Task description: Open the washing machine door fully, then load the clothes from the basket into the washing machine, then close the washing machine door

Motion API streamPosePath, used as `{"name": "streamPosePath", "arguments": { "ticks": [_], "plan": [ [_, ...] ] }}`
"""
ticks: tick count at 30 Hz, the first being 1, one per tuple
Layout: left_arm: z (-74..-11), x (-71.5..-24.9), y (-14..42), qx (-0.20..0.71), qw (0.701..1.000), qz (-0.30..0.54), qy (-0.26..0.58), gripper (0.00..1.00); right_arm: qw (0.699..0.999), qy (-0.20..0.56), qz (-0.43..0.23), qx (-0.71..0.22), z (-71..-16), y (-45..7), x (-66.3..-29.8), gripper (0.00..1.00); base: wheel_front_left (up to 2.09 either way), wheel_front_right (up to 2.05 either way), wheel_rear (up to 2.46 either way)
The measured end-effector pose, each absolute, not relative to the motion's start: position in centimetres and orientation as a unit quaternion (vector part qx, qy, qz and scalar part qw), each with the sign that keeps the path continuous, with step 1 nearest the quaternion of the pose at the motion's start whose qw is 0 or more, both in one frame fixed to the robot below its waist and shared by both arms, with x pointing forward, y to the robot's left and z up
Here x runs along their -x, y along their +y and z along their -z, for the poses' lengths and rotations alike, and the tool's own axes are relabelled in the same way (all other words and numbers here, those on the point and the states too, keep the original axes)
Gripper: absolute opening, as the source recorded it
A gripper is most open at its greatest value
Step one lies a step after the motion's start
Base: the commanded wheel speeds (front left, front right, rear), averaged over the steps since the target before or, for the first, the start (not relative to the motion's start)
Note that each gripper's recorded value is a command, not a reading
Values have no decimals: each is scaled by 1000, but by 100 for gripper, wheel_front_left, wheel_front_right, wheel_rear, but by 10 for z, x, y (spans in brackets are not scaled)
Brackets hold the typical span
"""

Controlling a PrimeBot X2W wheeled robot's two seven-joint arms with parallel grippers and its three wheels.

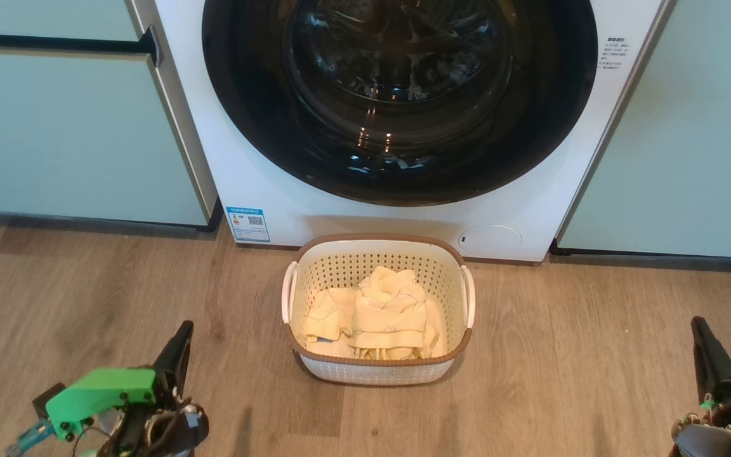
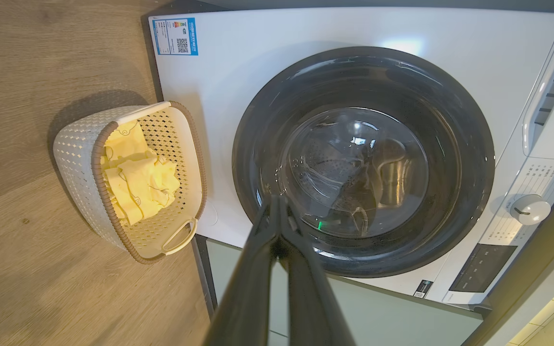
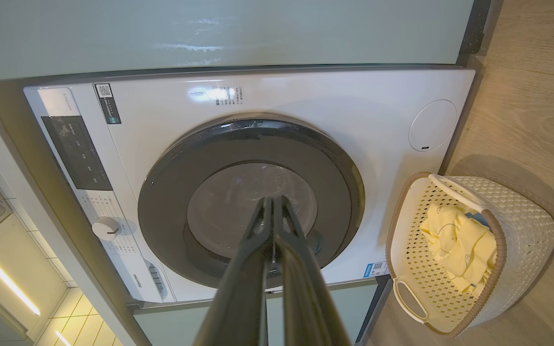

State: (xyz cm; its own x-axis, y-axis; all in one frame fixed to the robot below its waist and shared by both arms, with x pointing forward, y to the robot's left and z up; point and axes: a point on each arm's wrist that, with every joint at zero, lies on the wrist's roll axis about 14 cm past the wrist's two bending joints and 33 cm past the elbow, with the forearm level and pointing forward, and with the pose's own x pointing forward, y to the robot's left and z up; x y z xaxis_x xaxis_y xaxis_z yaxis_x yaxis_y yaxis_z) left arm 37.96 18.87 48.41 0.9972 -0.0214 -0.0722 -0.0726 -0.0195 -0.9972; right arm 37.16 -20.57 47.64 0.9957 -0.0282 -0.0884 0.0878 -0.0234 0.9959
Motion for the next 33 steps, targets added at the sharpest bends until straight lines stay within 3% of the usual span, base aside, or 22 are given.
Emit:
{"name": "streamPosePath", "arguments": {
  "ticks": [24, 25, 33],
  "plan": [
    [-482, -379, 188, 714, 699, -21, 36, 0, 698, 24, 44, -715, -474, -205, -371, 0, 0, 0, 0],
    [-476, -377, 188, 715, 697, -27, 42, 100, 696, 30, 50, -716, -468, -204, -368, 100, 0, 0, 0],
    [-449, -362, 182, 717, 691, -53, 73, 100, 687, 61, 83, -719, -439, -200, -350, 100, 0, 0, 0]
  ]
}}
